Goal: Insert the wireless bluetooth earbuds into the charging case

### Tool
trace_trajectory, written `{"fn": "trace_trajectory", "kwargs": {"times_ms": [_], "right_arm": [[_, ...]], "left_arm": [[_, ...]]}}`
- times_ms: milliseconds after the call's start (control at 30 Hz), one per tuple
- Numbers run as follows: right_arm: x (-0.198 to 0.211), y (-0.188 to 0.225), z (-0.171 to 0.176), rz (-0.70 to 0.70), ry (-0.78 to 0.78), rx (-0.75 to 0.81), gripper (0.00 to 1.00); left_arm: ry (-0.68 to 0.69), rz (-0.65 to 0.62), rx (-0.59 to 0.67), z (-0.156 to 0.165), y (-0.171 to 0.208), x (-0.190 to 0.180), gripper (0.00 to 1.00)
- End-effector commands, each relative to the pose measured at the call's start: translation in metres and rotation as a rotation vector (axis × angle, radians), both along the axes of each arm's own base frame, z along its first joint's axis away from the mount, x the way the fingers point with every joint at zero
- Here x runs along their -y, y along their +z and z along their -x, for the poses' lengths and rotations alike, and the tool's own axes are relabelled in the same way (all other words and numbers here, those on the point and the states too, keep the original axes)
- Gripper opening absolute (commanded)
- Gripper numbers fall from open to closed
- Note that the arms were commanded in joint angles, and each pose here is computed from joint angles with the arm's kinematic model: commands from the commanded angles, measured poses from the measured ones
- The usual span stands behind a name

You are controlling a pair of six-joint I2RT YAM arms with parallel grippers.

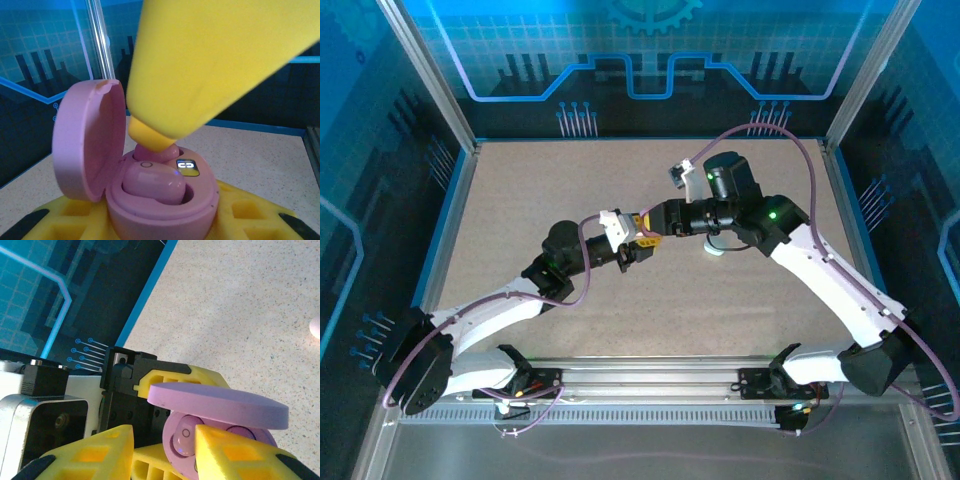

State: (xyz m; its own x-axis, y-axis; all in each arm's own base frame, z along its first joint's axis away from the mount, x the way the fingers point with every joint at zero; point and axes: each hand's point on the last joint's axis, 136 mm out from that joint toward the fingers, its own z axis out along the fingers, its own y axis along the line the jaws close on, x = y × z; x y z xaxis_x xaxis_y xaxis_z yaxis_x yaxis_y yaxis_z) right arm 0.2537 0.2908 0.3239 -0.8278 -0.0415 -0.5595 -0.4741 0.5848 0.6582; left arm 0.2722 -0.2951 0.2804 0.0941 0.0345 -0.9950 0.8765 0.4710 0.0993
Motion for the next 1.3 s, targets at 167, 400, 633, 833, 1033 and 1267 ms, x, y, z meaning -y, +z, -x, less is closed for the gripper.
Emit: {"fn": "trace_trajectory", "kwargs": {"times_ms": [167, 400, 633, 833, 1033, 1267], "right_arm": [[0.006, 0.032, 0.009, -0.064, 0.007, 0.124, 0.40], [0.029, 0.050, 0.012, -0.083, -0.064, 0.281, 0.44], [0.096, 0.044, -0.004, -0.037, -0.388, 0.332, 0.50], [0.150, 0.012, -0.016, -0.088, -0.629, 0.175, 0.55], [0.154, -0.005, -0.025, -0.190, -0.613, 0.029, 0.59], [0.118, -0.001, -0.032, -0.220, -0.400, -0.096, 0.61]], "left_arm": [[-0.004, 0.029, 0.037, 0.004, 0.013, 0.000, 0.32], [-0.005, 0.037, 0.039, 0.004, 0.016, -0.001, 0.32], [-0.026, 0.045, 0.045, 0.007, 0.021, 0.002, 0.32], [-0.065, 0.051, 0.035, 0.010, 0.023, 0.007, 0.32], [-0.142, 0.045, 0.030, 0.020, 0.023, 0.018, 0.32], [-0.207, 0.029, 0.018, 0.030, 0.021, 0.031, 0.32]]}}
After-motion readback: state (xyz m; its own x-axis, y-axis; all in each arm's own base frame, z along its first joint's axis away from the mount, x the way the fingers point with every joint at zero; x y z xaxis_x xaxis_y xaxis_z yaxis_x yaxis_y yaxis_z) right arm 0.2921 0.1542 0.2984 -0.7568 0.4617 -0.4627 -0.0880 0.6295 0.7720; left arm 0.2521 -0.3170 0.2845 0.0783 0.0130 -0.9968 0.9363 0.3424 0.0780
